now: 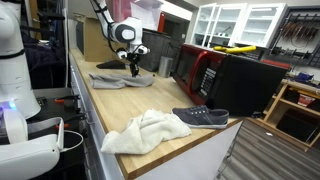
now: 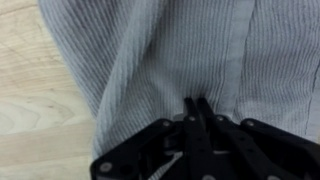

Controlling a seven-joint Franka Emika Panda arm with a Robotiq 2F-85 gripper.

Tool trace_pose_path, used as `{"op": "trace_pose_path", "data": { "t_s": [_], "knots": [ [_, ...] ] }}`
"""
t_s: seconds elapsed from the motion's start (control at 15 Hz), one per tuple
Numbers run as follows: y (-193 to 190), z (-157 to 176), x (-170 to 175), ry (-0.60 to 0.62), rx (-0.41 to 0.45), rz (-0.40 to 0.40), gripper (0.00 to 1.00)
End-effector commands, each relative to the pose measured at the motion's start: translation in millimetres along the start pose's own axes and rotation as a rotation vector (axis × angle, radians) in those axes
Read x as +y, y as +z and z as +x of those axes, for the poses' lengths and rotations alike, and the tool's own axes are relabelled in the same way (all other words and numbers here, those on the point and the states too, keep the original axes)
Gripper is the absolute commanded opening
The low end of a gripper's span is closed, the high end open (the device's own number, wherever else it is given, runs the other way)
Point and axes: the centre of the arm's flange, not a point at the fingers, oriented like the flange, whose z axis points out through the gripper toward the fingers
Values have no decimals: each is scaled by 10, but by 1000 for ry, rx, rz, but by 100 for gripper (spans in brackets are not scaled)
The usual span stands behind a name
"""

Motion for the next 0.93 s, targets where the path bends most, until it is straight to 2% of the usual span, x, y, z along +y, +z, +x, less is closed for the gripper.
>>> {"op": "trace_pose_path", "data": {
  "t_s": [0.0, 0.27, 0.33, 0.47, 0.87],
  "knots": [
    [0, -56, -24, 6, 6, 9, 0],
    [-83, -78, -61, 0, 13, 21, 0],
    [-71, -79, -91, 2, 10, 26, 26],
    [-56, -90, -168, 5, 3, 35, 32],
    [-29, -141, -341, -26, -3, 29, 78]
  ]
}}
